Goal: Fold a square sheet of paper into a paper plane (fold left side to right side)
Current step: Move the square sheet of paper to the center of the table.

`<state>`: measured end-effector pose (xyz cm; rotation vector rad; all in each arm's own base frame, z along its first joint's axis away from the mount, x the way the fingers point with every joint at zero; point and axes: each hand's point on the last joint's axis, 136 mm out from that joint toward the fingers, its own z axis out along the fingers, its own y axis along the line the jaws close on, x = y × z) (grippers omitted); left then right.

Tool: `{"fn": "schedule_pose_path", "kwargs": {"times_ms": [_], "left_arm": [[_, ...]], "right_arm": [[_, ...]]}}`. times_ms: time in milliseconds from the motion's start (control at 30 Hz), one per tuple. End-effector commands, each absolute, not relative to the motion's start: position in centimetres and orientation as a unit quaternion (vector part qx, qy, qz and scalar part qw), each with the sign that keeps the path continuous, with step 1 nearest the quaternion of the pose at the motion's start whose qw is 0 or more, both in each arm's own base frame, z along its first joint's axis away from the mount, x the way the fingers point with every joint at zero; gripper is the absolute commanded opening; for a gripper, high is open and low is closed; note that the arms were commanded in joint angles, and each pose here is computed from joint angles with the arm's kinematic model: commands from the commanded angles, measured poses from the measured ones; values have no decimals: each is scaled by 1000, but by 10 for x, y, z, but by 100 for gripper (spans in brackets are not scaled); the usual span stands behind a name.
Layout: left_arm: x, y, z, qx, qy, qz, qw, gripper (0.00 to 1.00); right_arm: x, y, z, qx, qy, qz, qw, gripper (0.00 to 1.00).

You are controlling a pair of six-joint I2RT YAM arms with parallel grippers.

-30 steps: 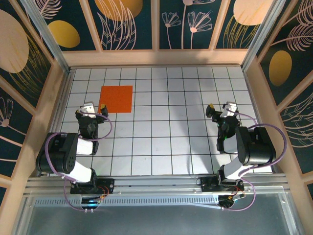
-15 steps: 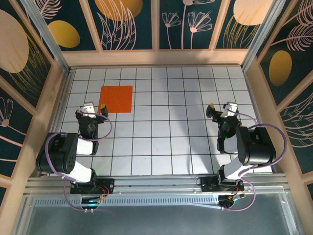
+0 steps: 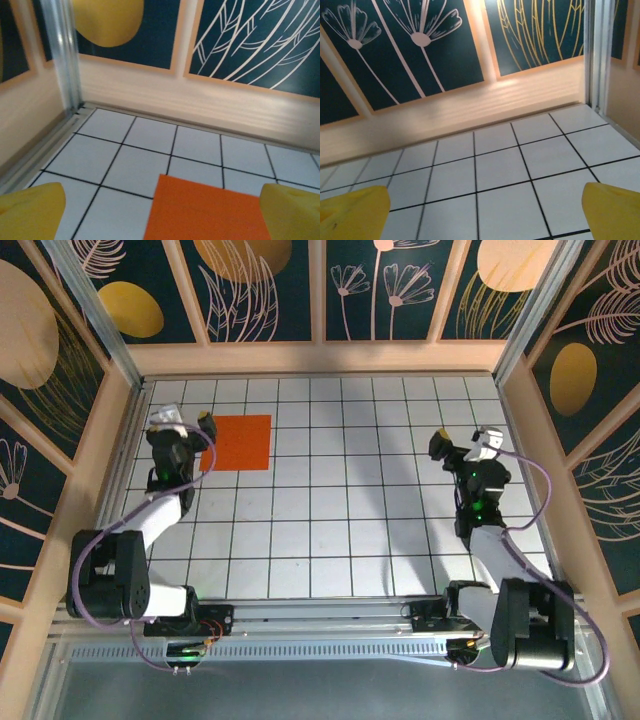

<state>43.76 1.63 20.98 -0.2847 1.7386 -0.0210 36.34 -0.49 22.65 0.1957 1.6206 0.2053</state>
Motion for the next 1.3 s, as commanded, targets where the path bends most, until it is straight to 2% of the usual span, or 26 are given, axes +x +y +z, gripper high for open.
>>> {"fn": "schedule_pose_path", "kwargs": {"times_ms": [0,133,333,500,633,933,1267], "left_arm": [[450,0,165,-143,835,-62,527,99],[481,-26,156,-127,869,-125,462,96],[514,-58,108,-108,915,-193,339,80],[532,-77,78,-96,921,-237,293,65],[537,-78,49,-106,931,-236,259,57],[516,-83,13,-117,937,-247,217,46],[446,-112,-6,-167,928,-275,188,36]], "right_arm": [[354,11,213,108,770,150,611,99],[350,26,221,103,789,192,575,98],[350,43,227,93,806,231,537,98],[354,47,220,96,812,239,523,99],[357,50,213,101,817,244,513,98],[359,51,212,107,821,235,510,98],[363,50,210,118,828,224,501,98]]}}
